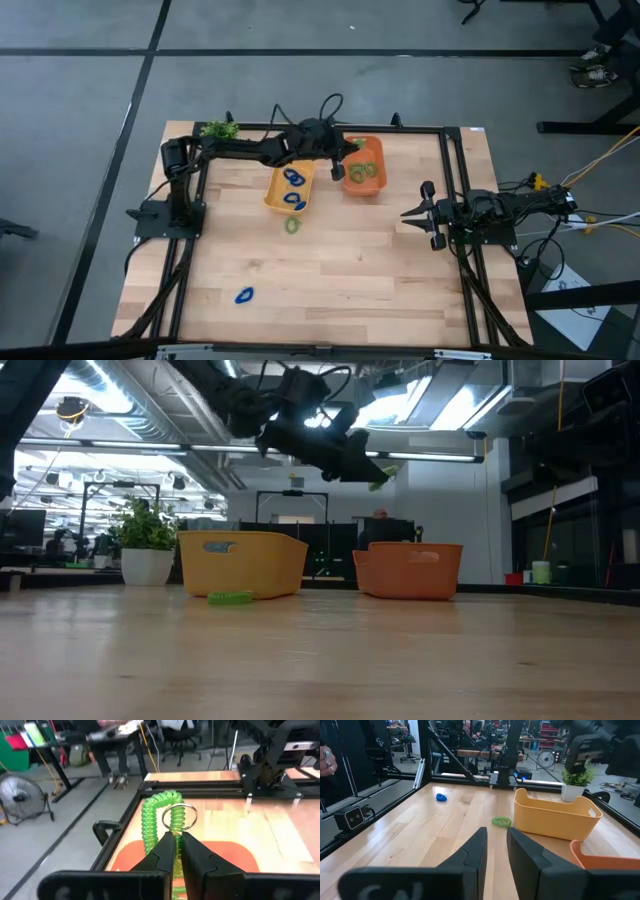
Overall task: Sort items
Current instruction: Put the green keychain into the orange bin
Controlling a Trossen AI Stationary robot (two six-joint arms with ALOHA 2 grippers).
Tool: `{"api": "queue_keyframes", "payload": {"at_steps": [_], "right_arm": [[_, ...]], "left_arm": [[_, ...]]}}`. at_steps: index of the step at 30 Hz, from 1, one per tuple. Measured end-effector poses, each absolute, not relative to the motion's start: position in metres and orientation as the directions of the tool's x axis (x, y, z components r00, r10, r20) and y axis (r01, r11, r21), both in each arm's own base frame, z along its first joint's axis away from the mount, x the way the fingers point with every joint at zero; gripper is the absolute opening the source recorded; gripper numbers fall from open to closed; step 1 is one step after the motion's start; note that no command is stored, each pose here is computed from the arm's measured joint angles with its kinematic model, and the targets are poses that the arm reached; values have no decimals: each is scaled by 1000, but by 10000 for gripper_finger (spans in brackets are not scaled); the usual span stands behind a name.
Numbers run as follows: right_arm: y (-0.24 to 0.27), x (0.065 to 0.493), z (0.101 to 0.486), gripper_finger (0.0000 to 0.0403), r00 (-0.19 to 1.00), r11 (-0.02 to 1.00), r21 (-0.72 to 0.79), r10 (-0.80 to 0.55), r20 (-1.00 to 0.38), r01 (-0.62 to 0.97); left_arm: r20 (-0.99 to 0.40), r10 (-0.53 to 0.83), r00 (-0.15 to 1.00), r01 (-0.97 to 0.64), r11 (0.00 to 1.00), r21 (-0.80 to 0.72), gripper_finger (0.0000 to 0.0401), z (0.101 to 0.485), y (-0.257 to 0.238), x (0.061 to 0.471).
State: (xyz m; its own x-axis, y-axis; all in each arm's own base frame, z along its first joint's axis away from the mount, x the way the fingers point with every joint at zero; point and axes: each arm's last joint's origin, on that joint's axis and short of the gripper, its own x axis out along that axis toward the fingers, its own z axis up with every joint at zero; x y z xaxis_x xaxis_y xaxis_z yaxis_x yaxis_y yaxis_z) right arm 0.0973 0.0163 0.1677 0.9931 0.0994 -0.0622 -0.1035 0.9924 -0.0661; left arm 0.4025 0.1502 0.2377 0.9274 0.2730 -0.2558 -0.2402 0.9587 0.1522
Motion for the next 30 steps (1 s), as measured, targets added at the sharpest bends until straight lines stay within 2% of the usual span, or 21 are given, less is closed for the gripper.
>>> {"api": "queue_keyframes", "payload": {"at_steps": [9,18,30], "right_arm": [[16,97,168,75,993,992,-66,99,-62,-103],[16,97,168,75,993,992,-66,99,-62,-103],[17,97,168,75,992,992,-62,107,-62,-111]], "left_arm": [[-371,272,888,-258,962,89,13,257,153,408],[-414,244,877,-235,969,72,13,258,154,411],[-529,198,825,-202,978,52,13,237,161,441]]}}
